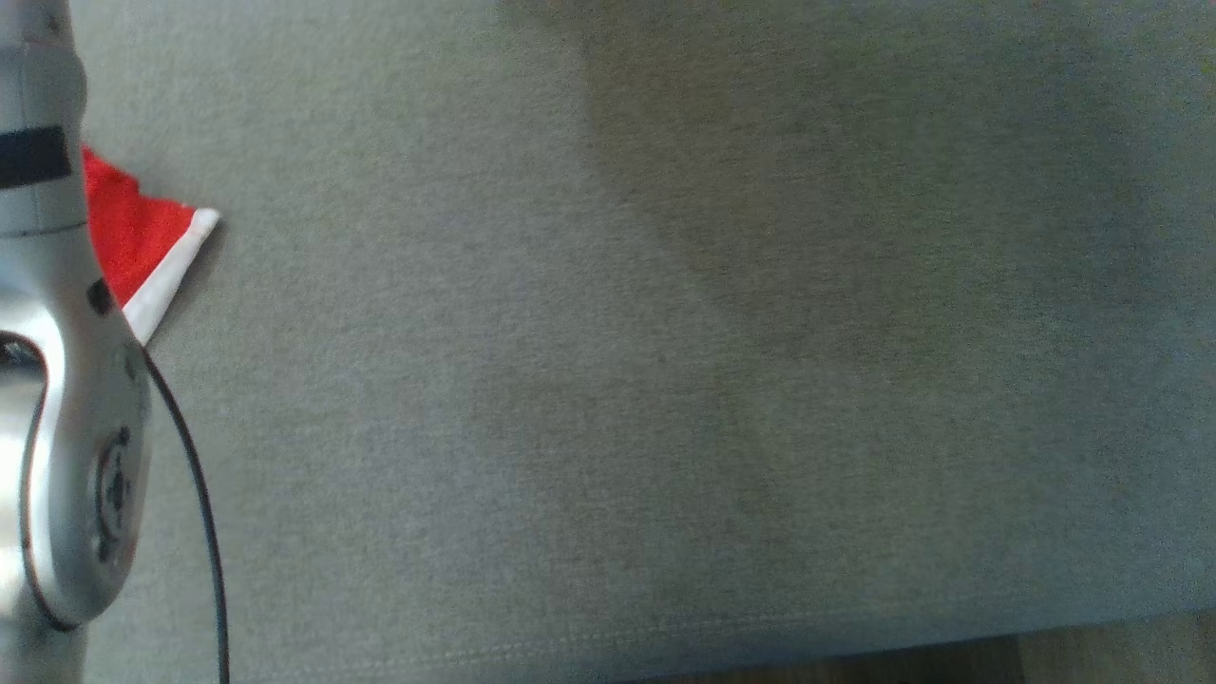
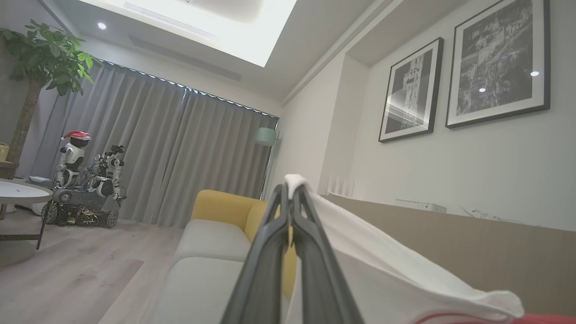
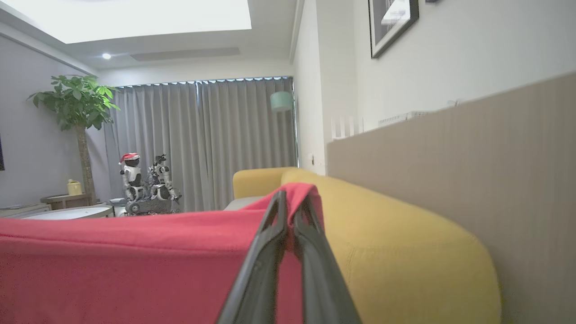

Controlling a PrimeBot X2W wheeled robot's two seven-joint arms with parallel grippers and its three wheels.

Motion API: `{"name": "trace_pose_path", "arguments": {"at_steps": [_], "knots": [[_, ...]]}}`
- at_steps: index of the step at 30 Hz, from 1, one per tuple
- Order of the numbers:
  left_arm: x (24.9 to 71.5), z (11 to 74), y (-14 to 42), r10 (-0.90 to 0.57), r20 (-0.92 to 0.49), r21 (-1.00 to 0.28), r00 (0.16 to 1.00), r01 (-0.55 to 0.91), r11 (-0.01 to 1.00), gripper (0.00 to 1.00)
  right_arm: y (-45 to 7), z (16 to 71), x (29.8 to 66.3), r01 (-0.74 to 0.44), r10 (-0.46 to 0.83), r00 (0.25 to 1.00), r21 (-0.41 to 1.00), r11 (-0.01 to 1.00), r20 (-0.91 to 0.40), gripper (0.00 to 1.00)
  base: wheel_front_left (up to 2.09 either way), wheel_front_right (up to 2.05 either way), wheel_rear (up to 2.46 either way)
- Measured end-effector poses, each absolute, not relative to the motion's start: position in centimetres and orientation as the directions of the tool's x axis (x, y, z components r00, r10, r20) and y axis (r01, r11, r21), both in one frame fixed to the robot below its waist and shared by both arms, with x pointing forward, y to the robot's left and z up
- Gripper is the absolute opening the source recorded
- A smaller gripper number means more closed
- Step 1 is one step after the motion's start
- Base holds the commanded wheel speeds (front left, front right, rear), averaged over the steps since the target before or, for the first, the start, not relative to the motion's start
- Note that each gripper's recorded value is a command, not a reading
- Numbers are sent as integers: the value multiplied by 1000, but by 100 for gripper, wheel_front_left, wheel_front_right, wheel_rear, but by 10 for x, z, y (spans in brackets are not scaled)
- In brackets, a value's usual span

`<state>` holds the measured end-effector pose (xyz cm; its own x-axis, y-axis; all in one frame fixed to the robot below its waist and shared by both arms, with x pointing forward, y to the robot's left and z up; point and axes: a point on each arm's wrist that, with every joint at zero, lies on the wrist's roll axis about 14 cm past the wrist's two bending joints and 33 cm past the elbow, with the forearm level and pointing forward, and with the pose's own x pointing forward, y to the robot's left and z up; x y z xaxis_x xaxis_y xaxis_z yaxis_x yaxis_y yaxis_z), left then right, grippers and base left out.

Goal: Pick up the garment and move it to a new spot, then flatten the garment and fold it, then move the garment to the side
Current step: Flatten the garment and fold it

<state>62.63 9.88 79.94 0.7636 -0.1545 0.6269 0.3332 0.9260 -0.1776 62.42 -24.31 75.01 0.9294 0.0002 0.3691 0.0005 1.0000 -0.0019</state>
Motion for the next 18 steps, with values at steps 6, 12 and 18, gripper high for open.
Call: {"name": "trace_pose_path", "arguments": {"at_steps": [6, 12, 18], "knots": [[652, 748, 114, -163, 542, -155, 825, 288, 945, 0, -226, 676, 662, -43, 18, 966, 94, 995, 258, 0, 0, 0, 0], [654, 663, 124, -184, 383, -137, 905, 252, 958, 0, -197, 561, 660, -91, 90, 996, 120, 989, 16, 0, 0, 0, 0], [610, 565, 132, -207, 173, -133, 963, 231, 964, 0, -188, 480, 616, -109, 135, 965, 122, 987, -225, 0, 0, 0, 0]]}}
